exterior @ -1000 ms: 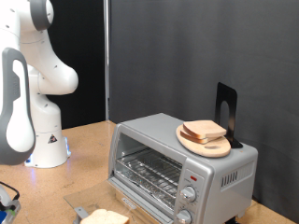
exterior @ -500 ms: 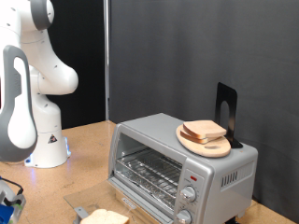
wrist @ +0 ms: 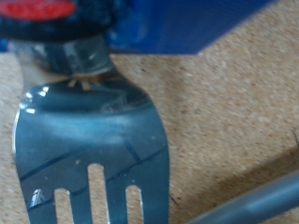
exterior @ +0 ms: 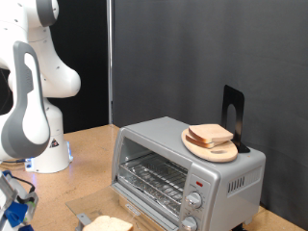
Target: Make a piece of toast with the oven
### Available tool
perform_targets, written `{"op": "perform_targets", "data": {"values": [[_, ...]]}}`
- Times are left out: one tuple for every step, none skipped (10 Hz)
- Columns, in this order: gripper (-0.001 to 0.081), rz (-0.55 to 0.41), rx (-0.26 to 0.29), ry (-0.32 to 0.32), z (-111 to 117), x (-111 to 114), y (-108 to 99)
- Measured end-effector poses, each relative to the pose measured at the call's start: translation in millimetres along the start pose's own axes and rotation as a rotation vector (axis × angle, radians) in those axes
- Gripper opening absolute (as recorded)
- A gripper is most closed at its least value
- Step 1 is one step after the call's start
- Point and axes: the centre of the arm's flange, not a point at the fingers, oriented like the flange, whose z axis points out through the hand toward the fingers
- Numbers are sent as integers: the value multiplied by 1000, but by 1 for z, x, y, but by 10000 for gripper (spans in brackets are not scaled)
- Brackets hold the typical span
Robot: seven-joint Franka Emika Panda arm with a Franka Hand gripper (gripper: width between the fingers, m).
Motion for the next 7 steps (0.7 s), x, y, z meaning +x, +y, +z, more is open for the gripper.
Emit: {"op": "perform_targets", "data": {"values": [[448, -1, 4, -4, 1, -1, -5], [448, -1, 4, -8, 1, -3, -9], [448, 0, 2, -10, 1, -5, -11], [448, 1, -1, -13, 2, -8, -13], [448, 2, -5, -15, 2, -10, -14], [448, 2, -9, -19, 2, -13, -14], [448, 4, -15, -22, 2, -16, -14]]}}
